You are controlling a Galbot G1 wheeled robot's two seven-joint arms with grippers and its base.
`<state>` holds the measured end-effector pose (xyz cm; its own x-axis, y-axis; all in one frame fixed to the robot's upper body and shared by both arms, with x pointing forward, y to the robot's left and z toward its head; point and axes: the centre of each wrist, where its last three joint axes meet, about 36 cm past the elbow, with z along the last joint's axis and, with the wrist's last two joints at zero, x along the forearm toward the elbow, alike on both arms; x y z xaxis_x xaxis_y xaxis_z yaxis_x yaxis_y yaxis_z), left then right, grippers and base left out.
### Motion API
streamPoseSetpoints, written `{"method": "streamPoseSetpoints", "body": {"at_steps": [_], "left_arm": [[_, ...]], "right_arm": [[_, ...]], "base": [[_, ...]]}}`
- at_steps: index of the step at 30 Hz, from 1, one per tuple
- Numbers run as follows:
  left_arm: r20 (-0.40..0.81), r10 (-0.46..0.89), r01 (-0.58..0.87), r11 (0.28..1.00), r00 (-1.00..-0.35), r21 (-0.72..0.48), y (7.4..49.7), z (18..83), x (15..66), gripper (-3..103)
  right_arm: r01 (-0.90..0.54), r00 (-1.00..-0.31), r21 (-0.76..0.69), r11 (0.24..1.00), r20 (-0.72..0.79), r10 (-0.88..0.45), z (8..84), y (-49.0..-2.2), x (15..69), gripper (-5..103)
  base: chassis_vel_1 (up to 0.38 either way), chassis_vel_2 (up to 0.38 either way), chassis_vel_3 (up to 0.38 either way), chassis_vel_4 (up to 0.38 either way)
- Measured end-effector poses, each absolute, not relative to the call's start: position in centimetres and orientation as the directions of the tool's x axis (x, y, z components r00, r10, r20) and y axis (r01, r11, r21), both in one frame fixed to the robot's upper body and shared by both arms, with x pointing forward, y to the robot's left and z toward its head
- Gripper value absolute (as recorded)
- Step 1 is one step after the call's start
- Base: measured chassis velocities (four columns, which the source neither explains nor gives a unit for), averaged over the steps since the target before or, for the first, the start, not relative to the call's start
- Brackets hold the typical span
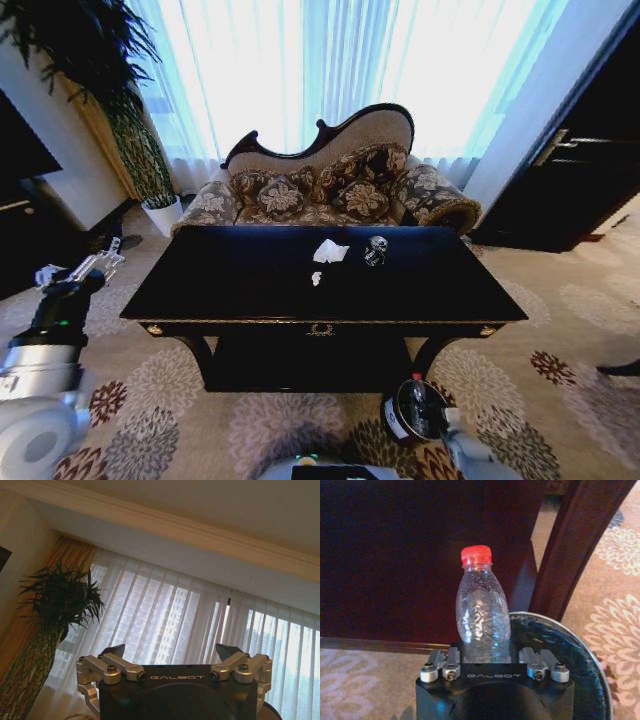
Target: Move to the front of the table and place the trash on the table into the trash bin.
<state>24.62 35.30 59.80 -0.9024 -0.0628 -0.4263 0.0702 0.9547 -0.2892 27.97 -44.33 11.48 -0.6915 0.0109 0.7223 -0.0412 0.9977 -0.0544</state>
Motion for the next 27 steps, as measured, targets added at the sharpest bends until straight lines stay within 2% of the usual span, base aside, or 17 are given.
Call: {"method": "streamPoseSetpoints", "body": {"at_steps": [2, 3, 5, 8, 11, 12, 14, 21, 24, 27], "left_arm": [[-0.427, -0.062, 0.071, 0.955, -0.902, -0.288, 35.3, 59.8, 24.6, 100], [-0.427, -0.062, 0.071, 0.955, -0.902, -0.288, 35.3, 59.8, 24.6, 100], [-0.429, -0.059, 0.074, 0.955, -0.902, -0.286, 35.3, 59.8, 24.7, 100], [-0.429, -0.056, 0.077, 0.956, -0.901, -0.284, 35.3, 59.9, 24.7, 100], [-0.430, -0.050, 0.082, 0.956, -0.901, -0.283, 35.2, 59.9, 24.8, 100], [-0.430, -0.050, 0.082, 0.956, -0.901, -0.283, 35.2, 59.9, 24.8, 100], [-0.428, -0.045, 0.087, 0.955, -0.903, -0.285, 35.1, 59.8, 24.9, 100], [-0.426, -0.070, 0.067, 0.952, -0.902, -0.298, 34.9, 60.0, 25.1, 100], [-0.372, -0.125, 0.009, 0.941, -0.920, -0.338, 34.9, 59.8, 25.0, 100], [-0.353, -0.123, 0.010, 0.936, -0.927, -0.352, 34.6, 59.7, 25.2, 100]], "right_arm": [[-0.049, -0.697, -0.051, 0.998, 0.717, 0.003, 11.5, -44.1, 27.7, 55], [-0.049, -0.697, -0.051, 0.998, 0.717, 0.003, 11.5, -44.1, 27.7, 55], [-0.056, -0.702, -0.048, 0.997, 0.713, -0.005, 11.6, -44.0, 27.3, 66], [-0.060, -0.704, -0.049, 0.997, 0.711, -0.007, 11.5, -43.9, 27.0, 71], [-0.059, -0.708, -0.048, 0.997, 0.706, -0.008, 11.6, -43.8, 27.0, 88], [-0.059, -0.708, -0.048, 0.997, 0.706, -0.008, 11.6, -43.8, 27.0, 88], [-0.067, -0.714, -0.047, 0.997, 0.700, -0.015, 11.6, -43.4, 26.7, 97], [-0.165, -0.747, -0.024, 0.986, 0.656, -0.109, 12.3, -40.3, 25.0, 100], [-0.266, -0.781, -0.040, 0.963, 0.595, -0.191, 13.5, -38.3, 23.8, 100], [-0.324, -0.790, -0.042, 0.945, 0.561, -0.246, 14.3, -37.5, 22.9, 100]], "base": [[0.000, 0.000, 0.000, 0.000], [0.000, 0.000, 0.000, 0.000], [0.000, 0.000, 0.000, 0.000], [0.000, 0.000, 0.000, 0.000], [0.000, 0.000, 0.000, 0.000], [0.000, 0.000, 0.000, 0.000], [0.000, 0.000, 0.000, 0.000], [0.000, 0.000, 0.000, 0.000], [0.000, 0.000, 0.000, 0.000], [0.000, 0.000, 0.000, 0.000]]}}
